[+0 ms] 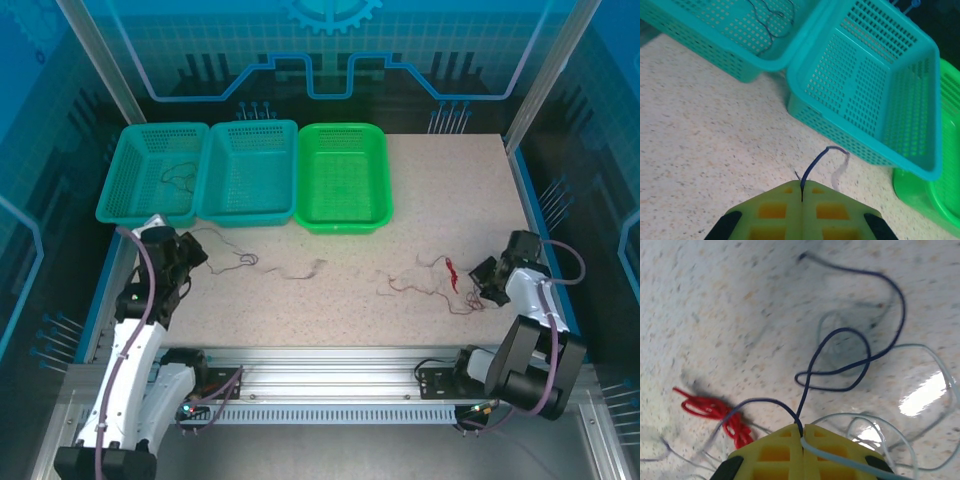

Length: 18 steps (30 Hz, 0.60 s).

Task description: Untangle the cables

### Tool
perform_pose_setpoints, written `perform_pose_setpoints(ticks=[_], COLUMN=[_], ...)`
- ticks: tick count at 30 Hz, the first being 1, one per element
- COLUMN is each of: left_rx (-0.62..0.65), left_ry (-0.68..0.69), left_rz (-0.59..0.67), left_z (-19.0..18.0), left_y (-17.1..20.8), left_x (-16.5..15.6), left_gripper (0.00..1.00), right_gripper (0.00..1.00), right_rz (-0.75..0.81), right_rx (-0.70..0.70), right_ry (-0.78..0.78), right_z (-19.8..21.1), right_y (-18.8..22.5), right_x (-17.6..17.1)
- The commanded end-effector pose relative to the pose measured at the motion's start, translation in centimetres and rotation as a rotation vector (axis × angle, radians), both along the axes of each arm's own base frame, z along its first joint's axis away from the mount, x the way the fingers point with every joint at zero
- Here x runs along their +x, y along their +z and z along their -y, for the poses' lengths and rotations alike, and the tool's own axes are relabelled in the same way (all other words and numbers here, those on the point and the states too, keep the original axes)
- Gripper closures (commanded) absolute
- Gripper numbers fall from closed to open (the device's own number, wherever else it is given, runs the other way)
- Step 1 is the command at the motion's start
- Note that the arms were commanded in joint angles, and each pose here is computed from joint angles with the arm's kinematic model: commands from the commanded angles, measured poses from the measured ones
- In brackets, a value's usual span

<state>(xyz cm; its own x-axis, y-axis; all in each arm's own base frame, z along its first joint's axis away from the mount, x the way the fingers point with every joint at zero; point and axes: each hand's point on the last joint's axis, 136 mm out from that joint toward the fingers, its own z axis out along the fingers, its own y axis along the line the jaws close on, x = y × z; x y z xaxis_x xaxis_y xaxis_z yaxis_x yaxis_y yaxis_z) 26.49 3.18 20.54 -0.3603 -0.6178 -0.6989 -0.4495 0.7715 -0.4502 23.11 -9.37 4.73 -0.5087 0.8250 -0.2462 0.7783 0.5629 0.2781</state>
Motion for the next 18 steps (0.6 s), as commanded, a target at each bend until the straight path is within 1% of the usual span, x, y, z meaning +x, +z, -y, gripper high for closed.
perform_pose_setpoints(ticks=[1,3,4,8,11,14,18], left_rx=[-0.006,-0.030,-0.042,-0.146,-0.176,-0.159,-0.136], left_ry=[0.086,0.079,0.048,-0.148,-0.199,-0.247,-0.360], left_rz=[0.010,0.017,0.031,0.111,0.144,0.199,0.316], left_z=[-1.8,-1.8,-1.3,2.3,3.4,4.0,5.6], left_y=[1.2,1.2,1.4,2.6,4.3,7.7,14.5], left_x=[-0.7,-0.5,-0.2,1.9,2.2,2.1,2.4], left_gripper=[1.00,1.00,1.00,1.00,1.00,1.00,1.00], right_gripper=[1.00,1.00,1.00,1.00,1.00,1.00,1.00], right_rz=[0.029,0.057,0.075,0.063,0.044,0.052,0.056], right_rx=[0.017,0.008,0.008,0.024,0.002,0.017,0.028], right_ry=[-0.079,-0.067,-0.039,0.156,0.240,0.285,0.355], right_z=[1.5,1.5,1.1,-2.9,-5.6,-7.9,-10.2], right_y=[0.4,0.9,1.2,1.7,1.6,1.5,1.6], right_x=[-0.4,0.0,0.4,1.8,1.6,1.2,0.7])
